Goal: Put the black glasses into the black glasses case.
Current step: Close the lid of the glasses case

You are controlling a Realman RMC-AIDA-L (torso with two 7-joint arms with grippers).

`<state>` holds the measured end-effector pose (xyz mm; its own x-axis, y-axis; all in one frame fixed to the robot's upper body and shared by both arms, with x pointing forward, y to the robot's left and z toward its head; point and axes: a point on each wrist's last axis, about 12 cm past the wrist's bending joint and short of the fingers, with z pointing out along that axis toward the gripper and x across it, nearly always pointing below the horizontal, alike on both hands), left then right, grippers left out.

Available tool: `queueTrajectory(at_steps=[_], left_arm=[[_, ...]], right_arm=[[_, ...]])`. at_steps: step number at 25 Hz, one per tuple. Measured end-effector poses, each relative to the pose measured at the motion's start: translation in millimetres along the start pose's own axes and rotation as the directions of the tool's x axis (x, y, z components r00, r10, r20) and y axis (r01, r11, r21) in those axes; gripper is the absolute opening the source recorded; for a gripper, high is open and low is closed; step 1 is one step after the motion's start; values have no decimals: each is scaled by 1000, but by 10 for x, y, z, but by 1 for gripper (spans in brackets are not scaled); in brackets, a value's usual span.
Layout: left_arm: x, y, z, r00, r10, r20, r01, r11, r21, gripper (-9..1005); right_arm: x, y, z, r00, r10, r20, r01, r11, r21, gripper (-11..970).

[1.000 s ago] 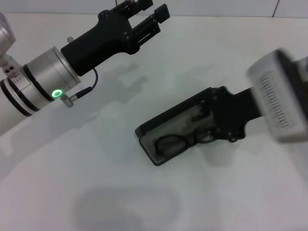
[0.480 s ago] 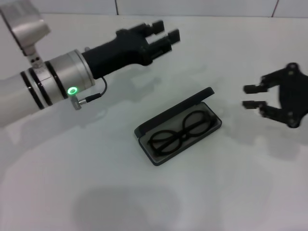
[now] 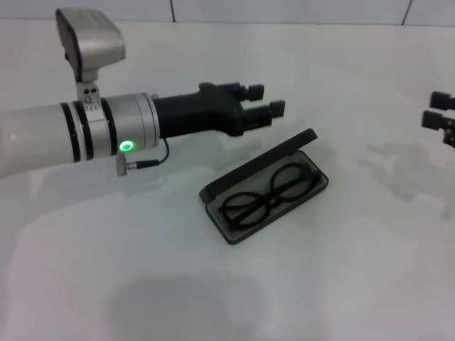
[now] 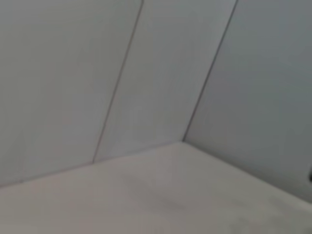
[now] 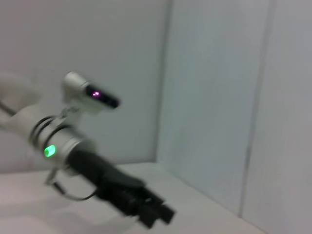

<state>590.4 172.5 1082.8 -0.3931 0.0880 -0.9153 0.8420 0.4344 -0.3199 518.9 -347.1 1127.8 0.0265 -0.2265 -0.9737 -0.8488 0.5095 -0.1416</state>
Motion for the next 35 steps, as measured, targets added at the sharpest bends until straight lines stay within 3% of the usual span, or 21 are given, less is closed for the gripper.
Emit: queueTrajectory(at_steps=[5, 14, 16, 23, 31, 35], left_arm=[[70, 2, -9, 999, -6, -44, 6, 1000, -8, 565], [208, 33, -8, 992, -13, -128, 7, 999, -52, 565], [244, -1, -1, 988, 2, -151, -7, 1000, -30, 565], [436, -214, 57, 958, 148, -245, -129, 987, 95, 565], [456, -236, -9, 967, 191, -167, -178, 980, 88, 546], [355, -224, -71, 984, 175, -31, -173, 984, 51, 546]], right_arm=[[112, 28, -118, 997, 72, 27, -74, 995, 62, 336], [141, 84, -125, 997, 80, 24, -81, 996, 42, 512], [137, 94, -123, 996, 80, 27, -81, 996, 34, 551], [160, 115, -125, 995, 93, 30, -94, 995, 29, 553], [162, 128, -115, 995, 95, 33, -96, 995, 21, 551], [130, 162, -74, 995, 89, 43, -88, 996, -30, 553]])
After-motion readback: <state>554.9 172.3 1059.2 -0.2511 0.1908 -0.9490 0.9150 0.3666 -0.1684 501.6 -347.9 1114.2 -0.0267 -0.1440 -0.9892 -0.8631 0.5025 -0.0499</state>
